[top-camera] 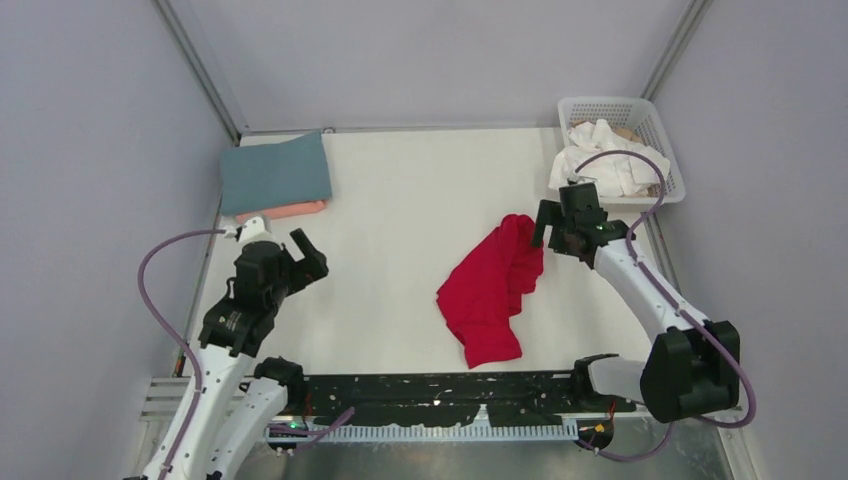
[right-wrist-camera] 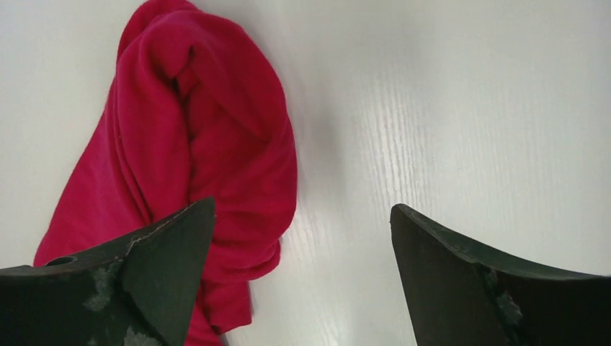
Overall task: Fold and stack the t-shirts
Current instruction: Move the tshirt to the center of the board, then flatten out the tshirt
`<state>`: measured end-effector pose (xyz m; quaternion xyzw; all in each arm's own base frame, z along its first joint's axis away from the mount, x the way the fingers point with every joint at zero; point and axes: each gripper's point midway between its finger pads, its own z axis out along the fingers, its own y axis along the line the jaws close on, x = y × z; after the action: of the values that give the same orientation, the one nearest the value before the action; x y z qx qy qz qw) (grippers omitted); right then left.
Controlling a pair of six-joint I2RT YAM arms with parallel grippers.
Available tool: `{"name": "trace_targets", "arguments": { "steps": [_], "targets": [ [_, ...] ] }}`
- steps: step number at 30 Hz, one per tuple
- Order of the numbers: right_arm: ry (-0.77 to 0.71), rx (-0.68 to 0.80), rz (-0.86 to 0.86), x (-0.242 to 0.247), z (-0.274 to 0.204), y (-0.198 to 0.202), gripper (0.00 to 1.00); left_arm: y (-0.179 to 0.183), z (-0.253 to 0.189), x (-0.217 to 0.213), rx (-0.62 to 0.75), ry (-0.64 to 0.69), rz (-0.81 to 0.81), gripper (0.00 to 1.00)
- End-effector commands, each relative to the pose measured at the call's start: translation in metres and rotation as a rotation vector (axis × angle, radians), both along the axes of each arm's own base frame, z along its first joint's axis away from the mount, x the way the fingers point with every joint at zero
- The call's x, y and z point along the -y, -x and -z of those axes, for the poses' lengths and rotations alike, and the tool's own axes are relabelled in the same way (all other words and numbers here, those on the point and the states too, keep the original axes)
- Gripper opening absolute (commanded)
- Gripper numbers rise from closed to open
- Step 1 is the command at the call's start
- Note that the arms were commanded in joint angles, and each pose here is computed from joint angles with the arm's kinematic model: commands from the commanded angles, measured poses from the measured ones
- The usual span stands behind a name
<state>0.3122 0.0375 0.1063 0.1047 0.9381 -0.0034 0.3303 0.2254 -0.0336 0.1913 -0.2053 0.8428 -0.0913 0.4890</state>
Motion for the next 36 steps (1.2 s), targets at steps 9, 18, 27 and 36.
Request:
{"name": "trace_targets", "arguments": {
  "steps": [9, 18, 27, 36],
  "targets": [
    [-0.098, -0.03, -0.706, -0.156, -0.027, 0.113, 0.96, -0.019, 0.029, 0.033, -0.122, 0.084, 0.103, 0.99],
    [0.11, -0.185, -0.862, -0.217, 0.031, 0.177, 0.93, -0.015, 0.038, 0.038, -0.128, 0.112, 0.121, 0.99],
    [0.286, -0.145, -0.699, -0.193, 0.067, 0.153, 0.56, -0.005, 0.041, 0.036, -0.114, 0.125, 0.114, 0.99],
    [0.356, -0.097, -0.653, -0.185, 0.062, 0.139, 0.06, 0.002, 0.038, 0.025, -0.08, 0.101, 0.082, 0.99]
  ]
}}
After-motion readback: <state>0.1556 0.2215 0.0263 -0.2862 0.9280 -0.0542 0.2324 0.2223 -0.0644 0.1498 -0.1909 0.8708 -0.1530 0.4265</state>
